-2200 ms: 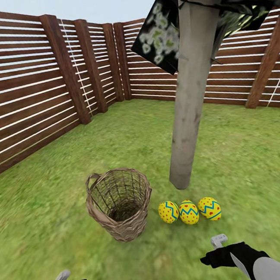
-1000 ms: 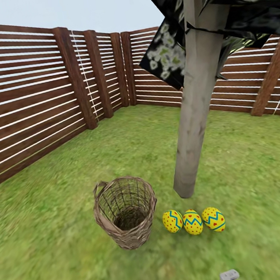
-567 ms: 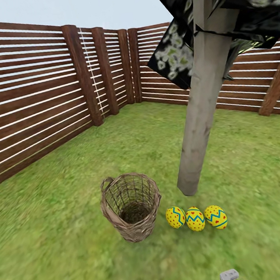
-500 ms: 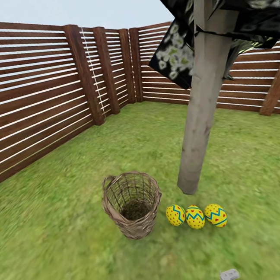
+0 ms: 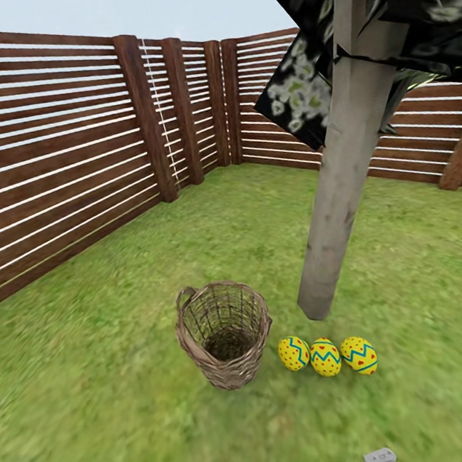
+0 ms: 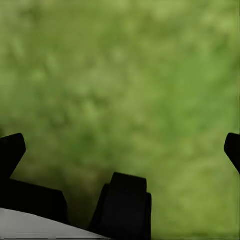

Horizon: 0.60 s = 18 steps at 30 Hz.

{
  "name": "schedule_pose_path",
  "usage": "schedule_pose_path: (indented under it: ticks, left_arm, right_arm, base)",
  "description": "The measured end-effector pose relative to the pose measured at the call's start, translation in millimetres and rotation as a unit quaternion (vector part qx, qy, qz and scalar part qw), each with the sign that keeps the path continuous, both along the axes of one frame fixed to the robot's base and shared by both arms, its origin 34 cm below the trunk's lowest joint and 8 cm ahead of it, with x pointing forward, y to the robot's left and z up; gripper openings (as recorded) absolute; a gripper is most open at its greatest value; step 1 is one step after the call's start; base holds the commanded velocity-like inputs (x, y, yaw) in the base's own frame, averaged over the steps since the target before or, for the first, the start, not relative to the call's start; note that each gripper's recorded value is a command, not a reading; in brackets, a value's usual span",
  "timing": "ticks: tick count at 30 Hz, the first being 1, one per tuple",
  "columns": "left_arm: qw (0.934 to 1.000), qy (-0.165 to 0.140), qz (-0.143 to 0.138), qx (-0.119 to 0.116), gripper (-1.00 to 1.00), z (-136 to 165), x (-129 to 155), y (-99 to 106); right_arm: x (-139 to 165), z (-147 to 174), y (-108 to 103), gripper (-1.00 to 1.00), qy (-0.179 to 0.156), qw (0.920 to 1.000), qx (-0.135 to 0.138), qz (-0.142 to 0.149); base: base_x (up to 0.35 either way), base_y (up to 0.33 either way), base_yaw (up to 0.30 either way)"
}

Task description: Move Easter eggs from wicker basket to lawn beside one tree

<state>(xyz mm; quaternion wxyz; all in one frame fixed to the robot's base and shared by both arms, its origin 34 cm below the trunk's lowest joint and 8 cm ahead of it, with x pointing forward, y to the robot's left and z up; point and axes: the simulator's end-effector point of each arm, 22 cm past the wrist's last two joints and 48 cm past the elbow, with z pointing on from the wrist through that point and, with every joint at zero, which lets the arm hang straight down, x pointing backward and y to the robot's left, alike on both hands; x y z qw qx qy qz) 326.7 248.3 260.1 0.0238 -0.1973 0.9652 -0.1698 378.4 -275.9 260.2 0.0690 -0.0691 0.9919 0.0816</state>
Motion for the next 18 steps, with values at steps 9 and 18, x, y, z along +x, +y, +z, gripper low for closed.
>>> schedule_pose_path:
  ticks: [9, 18]
  left_arm:
    - [0.9999, 0.012, 0.000, 0.010, 1.00, 14, -10, 6]
    - [0.9995, 0.022, -0.002, 0.023, 1.00, 28, -17, 10]
  right_arm:
    - [-2, 15, -1, 1.00, 0.002, 1.0000, 0.000, 0.000]
    - [-24, 27, -3, 1.00, 0.004, 1.0000, 0.001, 0.001]
  base:
    - [0.000, 0.000, -0.129]
    - [0.000, 0.000, -0.169]
